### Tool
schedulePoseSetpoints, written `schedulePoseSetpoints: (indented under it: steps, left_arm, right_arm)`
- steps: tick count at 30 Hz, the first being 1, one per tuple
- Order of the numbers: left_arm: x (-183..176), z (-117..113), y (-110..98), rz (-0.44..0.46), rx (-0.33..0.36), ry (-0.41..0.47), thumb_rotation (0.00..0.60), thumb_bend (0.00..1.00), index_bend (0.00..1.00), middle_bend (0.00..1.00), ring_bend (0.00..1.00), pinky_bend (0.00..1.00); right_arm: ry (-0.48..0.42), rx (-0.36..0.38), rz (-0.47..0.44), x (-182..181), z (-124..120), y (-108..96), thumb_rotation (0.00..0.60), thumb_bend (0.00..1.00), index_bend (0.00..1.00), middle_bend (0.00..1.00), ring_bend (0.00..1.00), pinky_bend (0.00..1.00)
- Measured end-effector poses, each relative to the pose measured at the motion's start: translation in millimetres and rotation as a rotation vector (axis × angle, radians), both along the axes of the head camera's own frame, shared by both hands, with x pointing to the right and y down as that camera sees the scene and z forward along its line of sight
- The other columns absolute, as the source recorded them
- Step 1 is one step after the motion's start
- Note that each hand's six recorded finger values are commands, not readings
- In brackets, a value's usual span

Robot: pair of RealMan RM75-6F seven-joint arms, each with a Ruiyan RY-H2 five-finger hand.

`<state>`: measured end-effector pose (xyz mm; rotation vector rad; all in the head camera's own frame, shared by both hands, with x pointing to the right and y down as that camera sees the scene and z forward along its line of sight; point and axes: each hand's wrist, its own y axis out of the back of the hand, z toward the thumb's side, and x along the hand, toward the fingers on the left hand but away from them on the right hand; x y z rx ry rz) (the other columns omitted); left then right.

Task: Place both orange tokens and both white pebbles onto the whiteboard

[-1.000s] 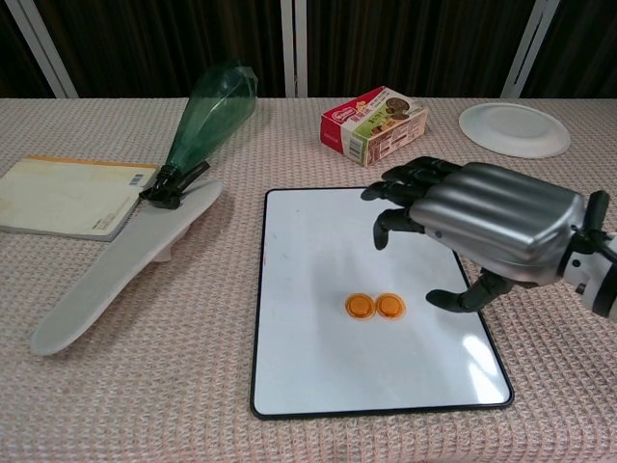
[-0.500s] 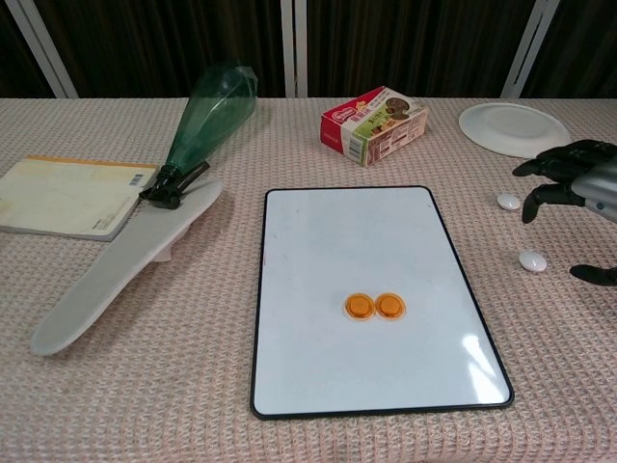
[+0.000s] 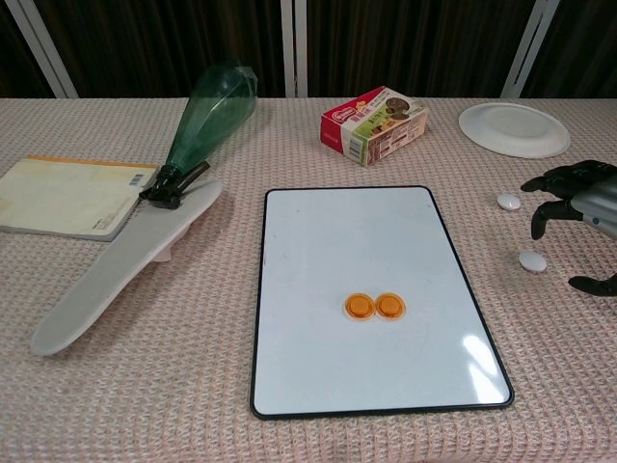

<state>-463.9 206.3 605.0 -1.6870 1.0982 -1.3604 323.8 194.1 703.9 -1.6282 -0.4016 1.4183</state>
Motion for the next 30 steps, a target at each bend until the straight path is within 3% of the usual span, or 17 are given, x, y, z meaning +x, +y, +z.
schedulePoseSetpoints:
  steps: [20,30]
  left_arm:
    - [-5.8,2.6,2.8,-0.01,-0.018,-0.01,0.35,0.09,0.27,0.21,0.13,0.19]
    - [-4.7,2.7,2.4,-0.003,-0.016,-0.008,0.351,0.09,0.27,0.21,0.13,0.19]
  right_arm:
    - [-0.003,-0.004,0.004,-13.7,18.1,-3.8,0.6,0.33,0.43,0.04,0.0,0.0]
    - [-0.015,0.008,0.012,-15.7,15.8,-6.6,0.6,0.37,0.53,0.05,0.0,0.0]
